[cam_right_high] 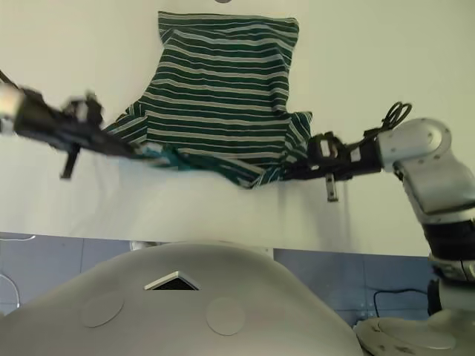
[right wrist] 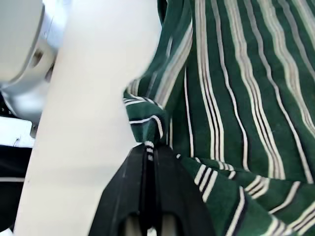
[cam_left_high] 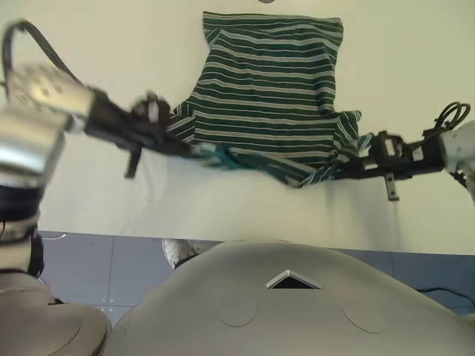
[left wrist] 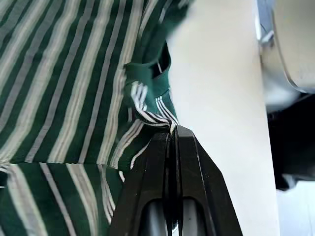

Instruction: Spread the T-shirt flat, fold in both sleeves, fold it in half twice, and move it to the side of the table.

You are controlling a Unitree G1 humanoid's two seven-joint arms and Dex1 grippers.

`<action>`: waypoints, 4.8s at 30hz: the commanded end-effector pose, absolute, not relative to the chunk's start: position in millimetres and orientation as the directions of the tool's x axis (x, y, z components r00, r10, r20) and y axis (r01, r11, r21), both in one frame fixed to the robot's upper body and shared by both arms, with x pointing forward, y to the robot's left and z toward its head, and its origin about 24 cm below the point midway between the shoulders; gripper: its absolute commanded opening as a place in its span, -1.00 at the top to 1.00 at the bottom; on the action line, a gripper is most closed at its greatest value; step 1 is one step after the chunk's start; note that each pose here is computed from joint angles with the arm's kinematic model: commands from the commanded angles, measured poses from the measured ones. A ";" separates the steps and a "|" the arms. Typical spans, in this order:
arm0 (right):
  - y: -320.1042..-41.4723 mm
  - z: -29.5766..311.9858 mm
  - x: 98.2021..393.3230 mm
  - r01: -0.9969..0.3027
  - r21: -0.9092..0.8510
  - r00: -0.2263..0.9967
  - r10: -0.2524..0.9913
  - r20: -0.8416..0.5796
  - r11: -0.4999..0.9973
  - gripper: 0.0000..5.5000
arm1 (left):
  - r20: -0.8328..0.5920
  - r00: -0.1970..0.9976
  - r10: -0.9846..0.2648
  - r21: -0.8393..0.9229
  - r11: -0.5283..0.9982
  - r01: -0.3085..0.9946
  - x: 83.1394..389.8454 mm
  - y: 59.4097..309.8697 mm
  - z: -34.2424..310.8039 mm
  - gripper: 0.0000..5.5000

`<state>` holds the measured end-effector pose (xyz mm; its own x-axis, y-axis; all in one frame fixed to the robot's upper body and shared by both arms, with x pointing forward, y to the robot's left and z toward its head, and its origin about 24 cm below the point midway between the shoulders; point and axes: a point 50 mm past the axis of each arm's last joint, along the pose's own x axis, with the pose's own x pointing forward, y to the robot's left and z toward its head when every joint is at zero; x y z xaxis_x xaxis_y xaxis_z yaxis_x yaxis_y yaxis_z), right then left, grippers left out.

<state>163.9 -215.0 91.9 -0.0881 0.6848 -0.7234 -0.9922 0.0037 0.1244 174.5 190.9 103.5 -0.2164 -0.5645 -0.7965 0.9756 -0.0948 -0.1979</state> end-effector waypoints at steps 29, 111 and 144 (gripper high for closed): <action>-160.1 26.9 350.2 -0.593 -0.166 0.717 0.423 -0.554 0.788 1.00 | -0.746 0.254 -0.616 -0.368 0.699 0.613 190.2 274.7 50.5 0.33; -303.4 76.3 158.7 -0.581 0.502 0.359 0.755 -0.548 0.641 0.99 | -0.339 0.482 -0.808 -0.208 0.564 0.799 208.1 178.9 94.3 0.44; -233.9 51.9 126.1 -0.955 -0.275 0.128 0.684 -0.719 -0.110 -0.03 | -0.727 0.107 -0.679 0.254 -0.120 0.960 140.8 205.9 51.6 -0.07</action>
<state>128.3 -237.3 62.4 0.1054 0.6737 -0.7314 -0.9619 -0.1174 -0.2468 146.7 208.7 60.0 0.1304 -0.6869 -0.7150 0.9595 -0.0941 0.2654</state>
